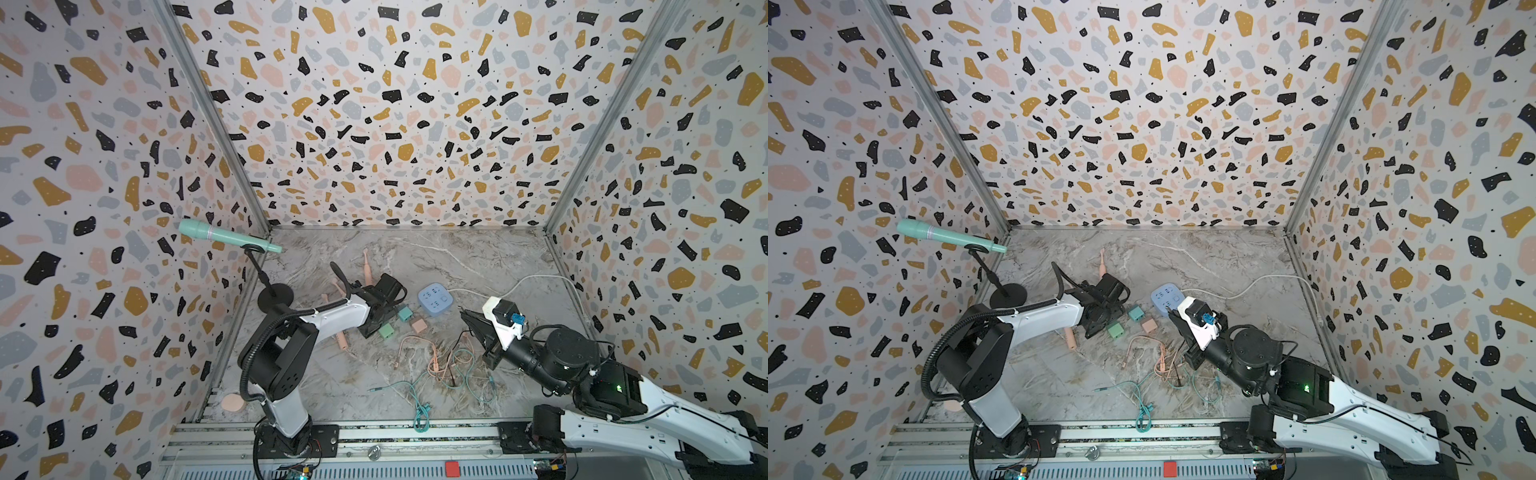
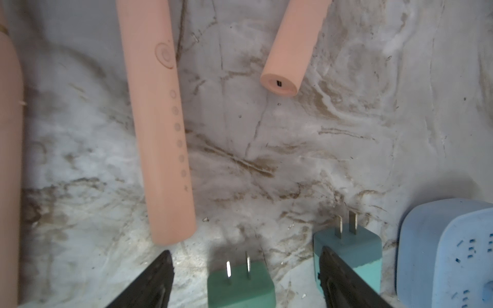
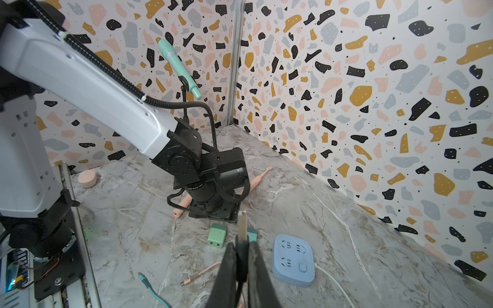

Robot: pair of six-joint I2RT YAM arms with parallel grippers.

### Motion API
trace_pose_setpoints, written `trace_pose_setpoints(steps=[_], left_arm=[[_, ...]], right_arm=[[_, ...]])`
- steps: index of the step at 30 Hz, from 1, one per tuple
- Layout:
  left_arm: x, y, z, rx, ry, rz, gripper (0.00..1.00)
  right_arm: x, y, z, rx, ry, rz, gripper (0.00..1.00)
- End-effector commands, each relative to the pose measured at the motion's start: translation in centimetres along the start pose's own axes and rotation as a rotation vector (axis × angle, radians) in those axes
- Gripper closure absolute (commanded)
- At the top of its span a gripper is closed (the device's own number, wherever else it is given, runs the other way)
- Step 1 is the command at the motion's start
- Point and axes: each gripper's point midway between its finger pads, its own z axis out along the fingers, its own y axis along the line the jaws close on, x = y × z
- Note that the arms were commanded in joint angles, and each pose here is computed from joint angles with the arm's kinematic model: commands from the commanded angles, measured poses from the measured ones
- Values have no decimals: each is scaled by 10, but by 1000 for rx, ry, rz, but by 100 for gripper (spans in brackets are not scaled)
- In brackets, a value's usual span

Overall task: Charge the electric toothbrush
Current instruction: Pick up the plug from the center of the board.

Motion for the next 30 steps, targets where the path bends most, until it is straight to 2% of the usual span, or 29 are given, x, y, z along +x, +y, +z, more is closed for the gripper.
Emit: trace_pose_setpoints(steps=[1,5,10,18,21,30], left_arm=[[9,3,4,-72,66,69,18],[13,6,11,-116,95,109,20],[18,16,11,-148,108,105,24],[34,22,23,-141,166,88,29],[36,21,23,-128,169,81,35],[55,18,23,-125,202,107,36]], right_arm=[[12,0,4,12,44,-6,100],[20,5,9,-2,71,-16,100],[20,4,7,0,68,-22,100],[22,6,7,-13,67,-24,100],[23,6,7,-13,70,-23,100],[24,7,8,-17,73,-26,100]])
